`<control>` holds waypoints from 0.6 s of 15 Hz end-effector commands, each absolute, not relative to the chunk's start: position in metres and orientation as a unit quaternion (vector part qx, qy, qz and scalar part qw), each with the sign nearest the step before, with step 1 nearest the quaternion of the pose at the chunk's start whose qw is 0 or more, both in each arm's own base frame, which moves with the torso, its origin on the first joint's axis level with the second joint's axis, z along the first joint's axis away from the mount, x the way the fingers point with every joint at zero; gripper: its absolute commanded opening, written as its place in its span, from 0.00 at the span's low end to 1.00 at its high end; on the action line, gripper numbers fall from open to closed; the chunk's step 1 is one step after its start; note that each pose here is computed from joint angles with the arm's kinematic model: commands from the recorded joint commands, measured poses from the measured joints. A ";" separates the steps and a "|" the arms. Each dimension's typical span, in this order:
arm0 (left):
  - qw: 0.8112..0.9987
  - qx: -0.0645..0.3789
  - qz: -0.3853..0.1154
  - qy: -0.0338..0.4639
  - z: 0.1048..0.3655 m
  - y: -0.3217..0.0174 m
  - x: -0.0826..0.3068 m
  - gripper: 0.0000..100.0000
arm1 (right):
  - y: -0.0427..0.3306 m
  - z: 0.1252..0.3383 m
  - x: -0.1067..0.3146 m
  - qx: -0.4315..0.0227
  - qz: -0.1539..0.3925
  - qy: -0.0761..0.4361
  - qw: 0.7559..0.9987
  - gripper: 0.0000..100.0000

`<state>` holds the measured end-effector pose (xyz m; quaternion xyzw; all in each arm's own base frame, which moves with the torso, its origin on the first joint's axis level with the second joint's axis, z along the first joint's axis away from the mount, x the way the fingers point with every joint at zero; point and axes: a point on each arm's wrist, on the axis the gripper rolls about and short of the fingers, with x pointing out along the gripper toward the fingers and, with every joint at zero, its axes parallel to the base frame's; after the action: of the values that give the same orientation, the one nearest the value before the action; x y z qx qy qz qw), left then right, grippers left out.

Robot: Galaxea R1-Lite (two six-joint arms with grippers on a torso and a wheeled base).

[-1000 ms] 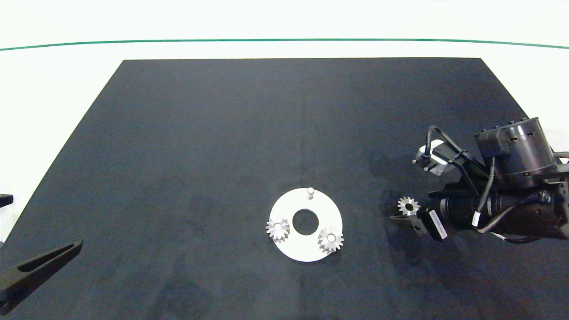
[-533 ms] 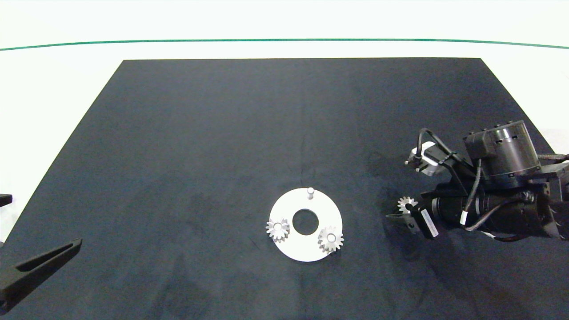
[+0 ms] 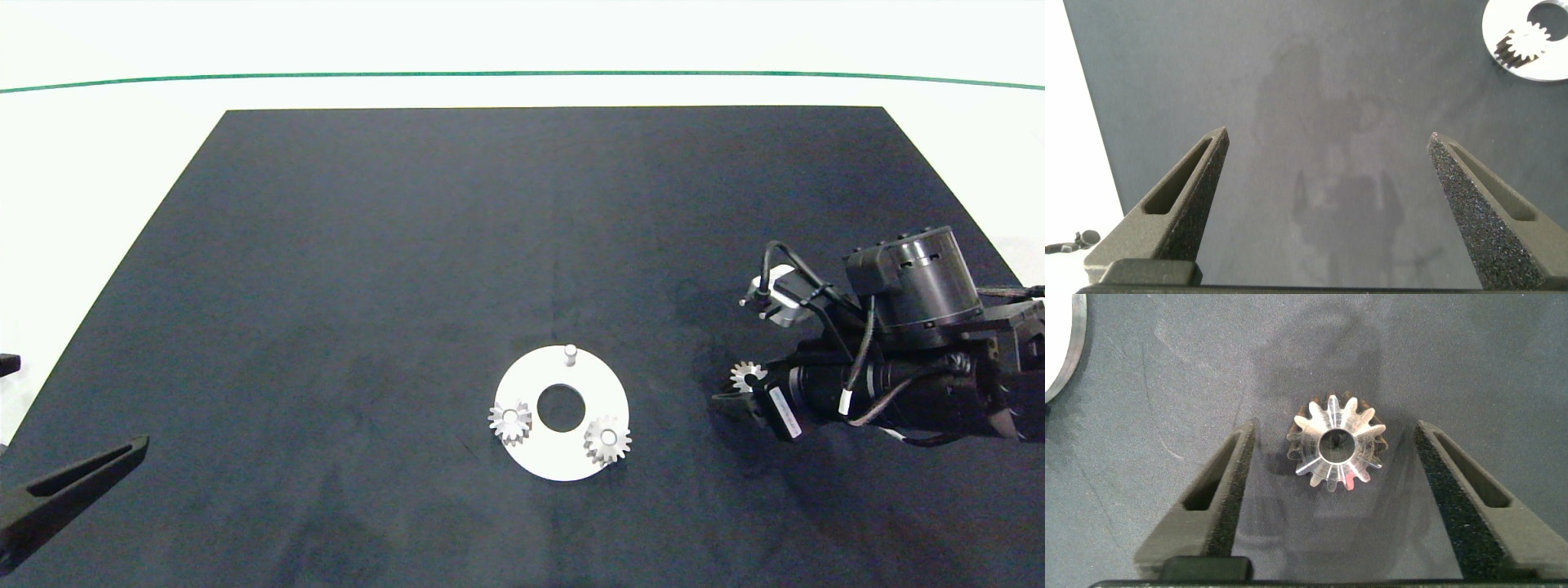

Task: Install three planetary gears onto the carrier pins

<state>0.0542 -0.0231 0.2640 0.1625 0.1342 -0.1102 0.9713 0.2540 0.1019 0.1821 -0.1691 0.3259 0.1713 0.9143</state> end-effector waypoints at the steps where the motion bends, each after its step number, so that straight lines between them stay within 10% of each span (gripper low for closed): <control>1: 0.971 0.163 -0.109 0.135 0.264 -0.023 0.054 1.00 | 0.102 0.182 0.254 -0.170 0.172 0.325 0.914 0.72; 9: 0.972 0.162 -0.108 0.133 0.264 -0.022 0.053 1.00 | 0.102 0.181 0.255 -0.169 0.171 0.328 0.914 0.55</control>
<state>0.0537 -0.0227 0.2648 0.1615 0.1324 -0.1093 0.9718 0.2552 0.1016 0.1816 -0.1676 0.3259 0.1703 0.9147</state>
